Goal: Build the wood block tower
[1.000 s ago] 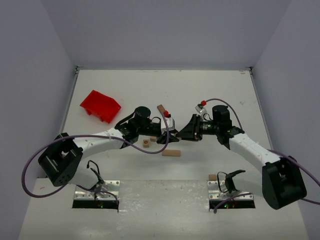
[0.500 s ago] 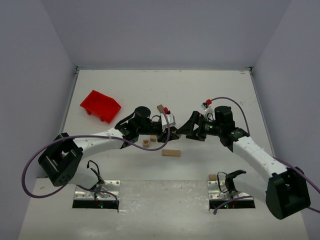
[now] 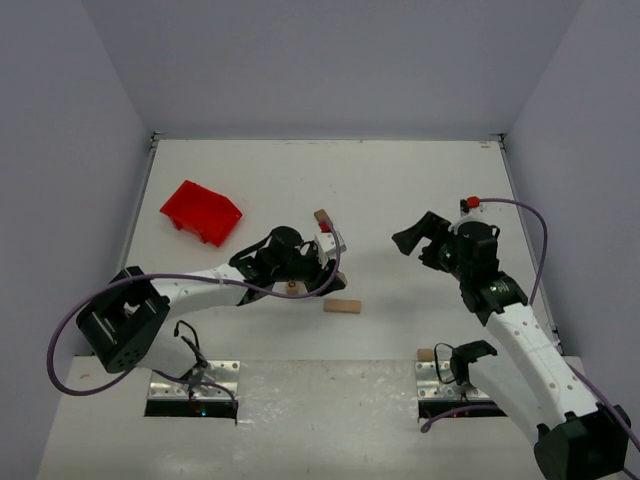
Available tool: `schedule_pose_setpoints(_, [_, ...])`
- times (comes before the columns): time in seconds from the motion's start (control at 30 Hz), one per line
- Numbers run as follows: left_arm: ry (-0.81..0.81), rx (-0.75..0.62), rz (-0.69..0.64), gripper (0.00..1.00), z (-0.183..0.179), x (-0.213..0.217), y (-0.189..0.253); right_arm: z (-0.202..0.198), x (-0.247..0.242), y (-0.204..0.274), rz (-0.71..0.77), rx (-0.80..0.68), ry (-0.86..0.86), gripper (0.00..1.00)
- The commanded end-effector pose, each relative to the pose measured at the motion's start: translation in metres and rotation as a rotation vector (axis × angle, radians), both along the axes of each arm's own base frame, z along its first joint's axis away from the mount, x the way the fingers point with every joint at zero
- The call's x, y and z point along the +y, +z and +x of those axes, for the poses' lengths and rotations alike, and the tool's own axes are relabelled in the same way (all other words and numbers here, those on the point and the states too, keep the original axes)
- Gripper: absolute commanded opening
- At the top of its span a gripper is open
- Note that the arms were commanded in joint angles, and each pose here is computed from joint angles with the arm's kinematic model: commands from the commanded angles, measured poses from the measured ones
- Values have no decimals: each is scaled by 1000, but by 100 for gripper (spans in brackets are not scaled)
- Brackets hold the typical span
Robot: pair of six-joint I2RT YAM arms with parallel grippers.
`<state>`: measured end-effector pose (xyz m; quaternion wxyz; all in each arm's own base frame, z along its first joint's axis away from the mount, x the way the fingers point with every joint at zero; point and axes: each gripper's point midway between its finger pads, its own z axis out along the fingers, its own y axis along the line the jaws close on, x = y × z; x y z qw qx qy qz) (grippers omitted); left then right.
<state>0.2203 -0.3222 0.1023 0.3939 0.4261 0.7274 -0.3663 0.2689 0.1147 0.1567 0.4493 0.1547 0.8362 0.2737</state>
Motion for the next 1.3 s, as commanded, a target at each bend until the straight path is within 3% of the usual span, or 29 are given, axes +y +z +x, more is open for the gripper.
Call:
schedule_pose_setpoints(0.0, [140,81,8,0,-7,1,-3,2,-42,-28,-135,34,-192,99])
schedule_pose_setpoints(0.4, [315,128,112,0,-8,16,-36,-6,-58,-49,-210,57,-232,99])
schedule_pose_setpoints(1.03, [283,152,101,0,-18,7,-46,-6,-64,-52,-256,56,-237,99])
schedule_pose_setpoints(1.27, [312,122,157,0,-17,7,-56,-5,-65,-53,-267,58,-240,99])
